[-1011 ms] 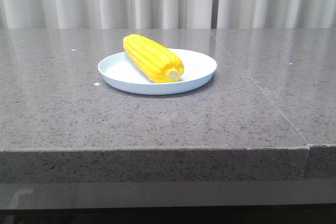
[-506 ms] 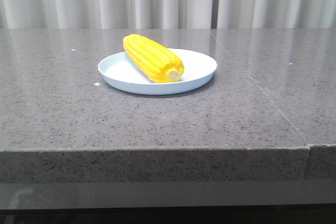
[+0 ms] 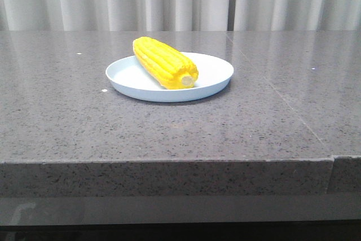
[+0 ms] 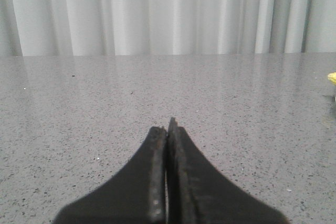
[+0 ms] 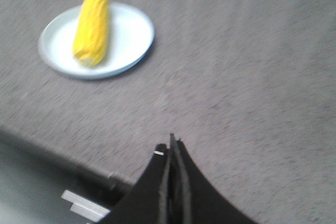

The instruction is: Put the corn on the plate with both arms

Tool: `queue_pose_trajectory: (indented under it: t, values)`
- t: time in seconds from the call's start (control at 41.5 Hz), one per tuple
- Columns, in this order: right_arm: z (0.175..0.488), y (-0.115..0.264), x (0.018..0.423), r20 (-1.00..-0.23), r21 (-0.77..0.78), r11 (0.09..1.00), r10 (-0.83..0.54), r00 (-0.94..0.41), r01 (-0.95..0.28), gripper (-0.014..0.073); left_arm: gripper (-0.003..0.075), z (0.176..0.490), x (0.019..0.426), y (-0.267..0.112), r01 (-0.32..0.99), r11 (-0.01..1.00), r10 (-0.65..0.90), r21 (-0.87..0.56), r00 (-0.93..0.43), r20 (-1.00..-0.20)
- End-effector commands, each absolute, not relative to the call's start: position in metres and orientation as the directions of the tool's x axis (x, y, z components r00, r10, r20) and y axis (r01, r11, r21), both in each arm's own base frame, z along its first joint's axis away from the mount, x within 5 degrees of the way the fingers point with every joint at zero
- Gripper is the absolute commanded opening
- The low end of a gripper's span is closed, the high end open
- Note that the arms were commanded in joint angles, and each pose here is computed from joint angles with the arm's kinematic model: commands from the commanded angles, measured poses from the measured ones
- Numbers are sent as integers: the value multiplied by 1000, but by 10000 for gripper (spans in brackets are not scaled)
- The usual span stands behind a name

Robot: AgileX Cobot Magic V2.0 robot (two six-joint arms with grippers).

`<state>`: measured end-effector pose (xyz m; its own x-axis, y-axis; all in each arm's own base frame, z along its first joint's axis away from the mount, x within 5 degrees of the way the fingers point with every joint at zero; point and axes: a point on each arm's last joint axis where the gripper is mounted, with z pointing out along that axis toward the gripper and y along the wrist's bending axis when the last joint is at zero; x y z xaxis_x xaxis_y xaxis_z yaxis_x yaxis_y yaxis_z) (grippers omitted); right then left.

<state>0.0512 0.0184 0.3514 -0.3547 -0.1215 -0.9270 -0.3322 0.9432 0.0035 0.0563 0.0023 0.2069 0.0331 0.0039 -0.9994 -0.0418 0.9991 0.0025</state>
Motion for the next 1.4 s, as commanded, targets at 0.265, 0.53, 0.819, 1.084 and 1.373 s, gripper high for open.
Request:
queue_pose_trajectory:
  t: [0.265, 0.53, 0.819, 1.084, 1.373]
  values:
    - [286, 2, 40, -997, 0, 999, 3, 76, -44, -67, -20, 214, 54, 2, -39, 999, -8, -13, 132, -991]
    - [231, 0, 51, -987, 4, 1000, 4, 162, 0, -67, -20, 214, 54, 2, -39, 999, -8, -13, 132, -991]
    - [217, -1, 54, -987, 8, 1000, 4, 161, 25, -67, -20, 214, 54, 2, -39, 999, -8, -13, 132, -991]
    - [217, -1, 54, -985, 18, 1000, 14, 170, 23, -67, -20, 214, 54, 2, -39, 999, -8, -13, 132, -991]
    - [220, -1, 53, -975, 103, 995, 100, 198, 6, -67, -20, 214, 54, 2, -39, 999, -8, -13, 132, -991]
